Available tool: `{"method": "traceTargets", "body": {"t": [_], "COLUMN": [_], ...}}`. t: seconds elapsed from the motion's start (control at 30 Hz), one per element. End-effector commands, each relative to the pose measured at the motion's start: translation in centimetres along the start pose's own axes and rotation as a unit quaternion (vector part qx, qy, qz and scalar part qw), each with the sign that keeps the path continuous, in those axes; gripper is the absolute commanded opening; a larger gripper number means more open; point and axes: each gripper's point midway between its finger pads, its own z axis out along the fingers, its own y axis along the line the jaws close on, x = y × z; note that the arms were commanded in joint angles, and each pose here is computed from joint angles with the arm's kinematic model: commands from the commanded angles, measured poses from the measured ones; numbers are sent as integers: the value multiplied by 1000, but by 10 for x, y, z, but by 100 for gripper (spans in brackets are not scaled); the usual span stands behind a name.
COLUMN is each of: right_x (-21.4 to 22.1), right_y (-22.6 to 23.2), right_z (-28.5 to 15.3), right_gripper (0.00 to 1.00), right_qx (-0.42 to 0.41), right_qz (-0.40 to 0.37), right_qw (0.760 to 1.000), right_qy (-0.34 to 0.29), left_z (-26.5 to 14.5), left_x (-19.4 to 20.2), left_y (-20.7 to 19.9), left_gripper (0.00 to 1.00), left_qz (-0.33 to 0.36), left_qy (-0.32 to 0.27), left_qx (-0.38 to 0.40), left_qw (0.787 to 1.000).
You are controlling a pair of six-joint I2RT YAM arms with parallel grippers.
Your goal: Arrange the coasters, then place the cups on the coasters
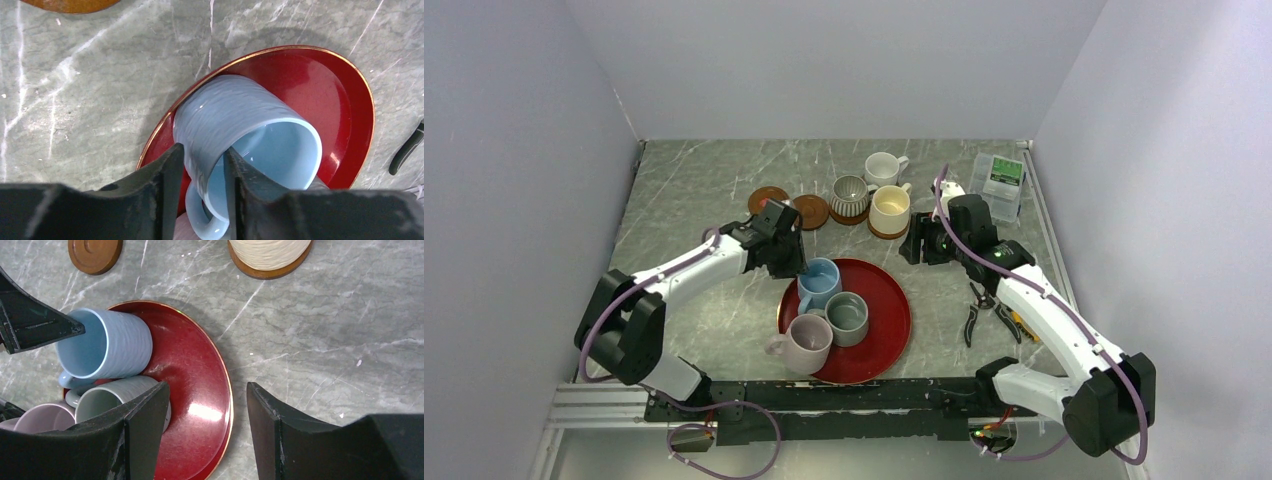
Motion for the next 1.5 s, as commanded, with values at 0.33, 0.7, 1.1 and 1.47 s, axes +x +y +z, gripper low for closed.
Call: {"method": "traceTargets", "body": {"t": [0.33, 0.7, 1.1, 1.47], "right_x": [-11, -6, -6, -2], "right_y": [-9, -13, -14, -16], "right_z": [-8, -9, -14, -19], "right_gripper": [62, 62, 63, 64], "right_qx": [25, 33, 38, 40], "right_qz": [-17, -13, -11, -7], "right_qw": [999, 999, 999, 998], "right_qy": [-30, -28, -35, -39], "left_z": [-7, -11, -10, -24], "left_x": [-33, -29, -11, -3], "left_y": [-24, -58, -52, -34], "left_gripper": [3, 3, 35, 59], "left_qz": [195, 415, 418, 185], "left_qy": [12, 27, 40, 21], "left_qx": [8, 96, 92, 16], "left_qw": [981, 904, 903, 982]}}
